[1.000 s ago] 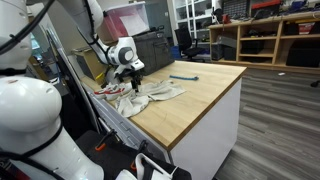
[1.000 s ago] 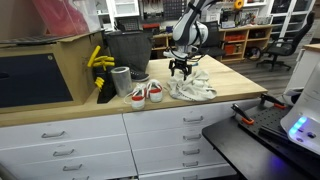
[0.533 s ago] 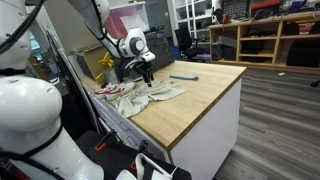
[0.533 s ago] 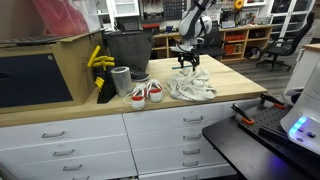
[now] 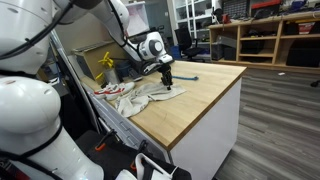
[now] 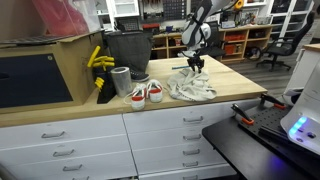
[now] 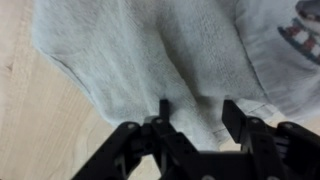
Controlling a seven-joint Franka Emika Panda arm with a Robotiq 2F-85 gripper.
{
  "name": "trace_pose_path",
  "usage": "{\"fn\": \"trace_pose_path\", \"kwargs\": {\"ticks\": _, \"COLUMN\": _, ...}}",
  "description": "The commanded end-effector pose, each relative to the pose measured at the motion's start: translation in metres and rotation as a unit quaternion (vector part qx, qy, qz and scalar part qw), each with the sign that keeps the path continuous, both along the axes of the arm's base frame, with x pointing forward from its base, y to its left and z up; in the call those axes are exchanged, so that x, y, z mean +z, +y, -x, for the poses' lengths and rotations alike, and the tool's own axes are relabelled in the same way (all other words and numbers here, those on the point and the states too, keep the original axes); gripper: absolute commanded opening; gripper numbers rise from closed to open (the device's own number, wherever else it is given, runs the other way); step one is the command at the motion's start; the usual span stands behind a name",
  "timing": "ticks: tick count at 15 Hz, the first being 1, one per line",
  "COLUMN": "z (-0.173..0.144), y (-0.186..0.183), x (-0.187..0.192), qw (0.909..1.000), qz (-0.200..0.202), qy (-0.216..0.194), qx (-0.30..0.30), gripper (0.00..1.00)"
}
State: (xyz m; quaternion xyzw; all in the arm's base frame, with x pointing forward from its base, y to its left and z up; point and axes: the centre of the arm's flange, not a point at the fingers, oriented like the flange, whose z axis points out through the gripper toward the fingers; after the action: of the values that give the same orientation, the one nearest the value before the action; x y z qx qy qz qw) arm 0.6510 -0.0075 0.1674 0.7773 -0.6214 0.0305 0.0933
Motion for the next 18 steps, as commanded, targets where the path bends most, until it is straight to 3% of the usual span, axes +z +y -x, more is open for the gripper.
{"fn": "trace_pose_path", "kwargs": {"ticks": 1, "z": -0.033, "y": -0.009, "x": -0.025, "qw": 0.9993, "qz": 0.023, "qy": 0.012, "qx": -0.028, "gripper": 0.27}}
{"fn": "trace_pose_path", "kwargs": {"ticks": 5, "z": -0.043, "y": -0.016, "x": -0.023, "qw": 0.9984, "qz": 0.037, "qy": 0.007, "qx": -0.042, "gripper": 0.01}}
{"fn": "trace_pose_path", "kwargs": {"ticks": 18, "z": -0.053, "y": -0.087, "x": -0.022, "qw": 0.9897, "qz": 0.122, "qy": -0.016, "qx": -0.073, "gripper": 0.0}}
